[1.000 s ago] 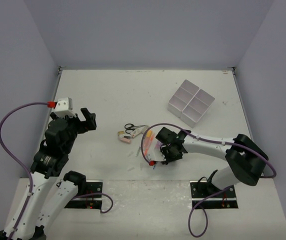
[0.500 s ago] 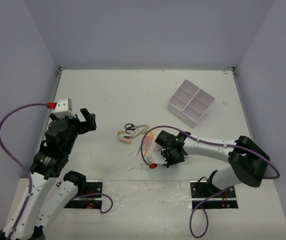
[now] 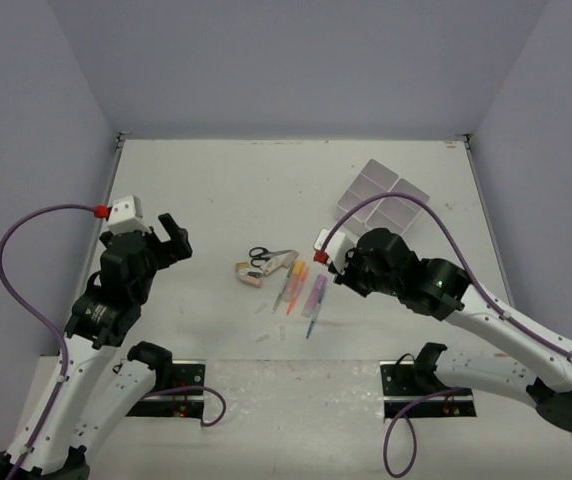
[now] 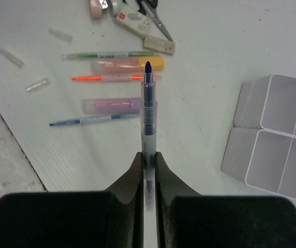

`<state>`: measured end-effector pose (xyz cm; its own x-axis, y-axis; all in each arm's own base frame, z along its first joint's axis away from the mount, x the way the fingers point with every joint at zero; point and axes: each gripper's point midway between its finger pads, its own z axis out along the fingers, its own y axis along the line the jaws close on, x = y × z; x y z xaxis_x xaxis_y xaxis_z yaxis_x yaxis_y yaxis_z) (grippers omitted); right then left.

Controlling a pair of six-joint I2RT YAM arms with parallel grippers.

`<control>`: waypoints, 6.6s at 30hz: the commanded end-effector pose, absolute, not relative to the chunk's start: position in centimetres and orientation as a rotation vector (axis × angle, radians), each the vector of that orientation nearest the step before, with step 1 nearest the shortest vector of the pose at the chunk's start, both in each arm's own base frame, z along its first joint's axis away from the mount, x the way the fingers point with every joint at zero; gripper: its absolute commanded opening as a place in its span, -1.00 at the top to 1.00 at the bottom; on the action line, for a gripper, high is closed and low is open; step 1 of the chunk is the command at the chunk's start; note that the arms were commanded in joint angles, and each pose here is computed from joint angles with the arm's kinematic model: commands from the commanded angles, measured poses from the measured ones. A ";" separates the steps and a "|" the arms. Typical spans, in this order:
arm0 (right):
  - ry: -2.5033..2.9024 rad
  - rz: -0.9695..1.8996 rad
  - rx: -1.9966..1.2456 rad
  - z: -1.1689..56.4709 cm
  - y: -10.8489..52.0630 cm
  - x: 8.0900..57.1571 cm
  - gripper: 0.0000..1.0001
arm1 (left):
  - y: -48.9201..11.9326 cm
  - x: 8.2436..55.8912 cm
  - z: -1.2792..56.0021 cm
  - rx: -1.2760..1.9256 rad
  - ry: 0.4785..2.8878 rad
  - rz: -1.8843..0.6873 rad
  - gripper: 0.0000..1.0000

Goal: Sort the stationery into containers
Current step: Pick up the pen from the center of the board, then close the pen cap on the pen.

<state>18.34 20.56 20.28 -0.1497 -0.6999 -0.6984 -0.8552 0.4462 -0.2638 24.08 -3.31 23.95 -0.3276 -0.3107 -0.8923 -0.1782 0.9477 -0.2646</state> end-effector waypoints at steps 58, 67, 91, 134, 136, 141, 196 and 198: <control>1.962 0.309 -0.449 27.2 14.9 19.0 1.00 | -15.8 20.5 18.2 -0.522 2.324 -0.088 -1.00; 1.974 0.304 -0.458 26.7 15.2 19.2 1.00 | -16.7 19.4 15.0 -0.719 2.392 -0.088 -1.00; 1.986 0.326 -0.486 26.2 15.6 18.8 1.00 | -26.4 19.4 7.6 -0.050 2.648 -0.303 -1.00; 1.990 0.274 -0.432 26.2 14.4 19.1 1.00 | -28.6 12.7 3.4 0.130 2.700 -0.076 0.18; 1.989 0.274 -0.433 26.2 14.4 19.1 1.00 | -28.5 12.6 3.0 0.134 2.702 -0.070 0.18; 1.992 0.275 -0.435 26.2 14.5 19.1 1.00 | -28.4 12.4 2.4 0.137 2.715 -0.063 0.20; 2.053 0.702 -1.190 22.1 22.4 10.0 1.00 | -20.8 19.7 29.3 0.979 1.530 0.030 1.00; 2.025 0.826 -1.212 22.7 23.9 9.0 1.00 | -21.0 19.8 31.9 0.954 1.376 0.004 1.00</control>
<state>12.13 20.79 20.85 -0.4159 -0.5353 -0.7352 -0.8222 0.5668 0.0524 18.81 -20.27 25.96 -0.0552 0.5625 -0.8249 0.5835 0.6886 0.4305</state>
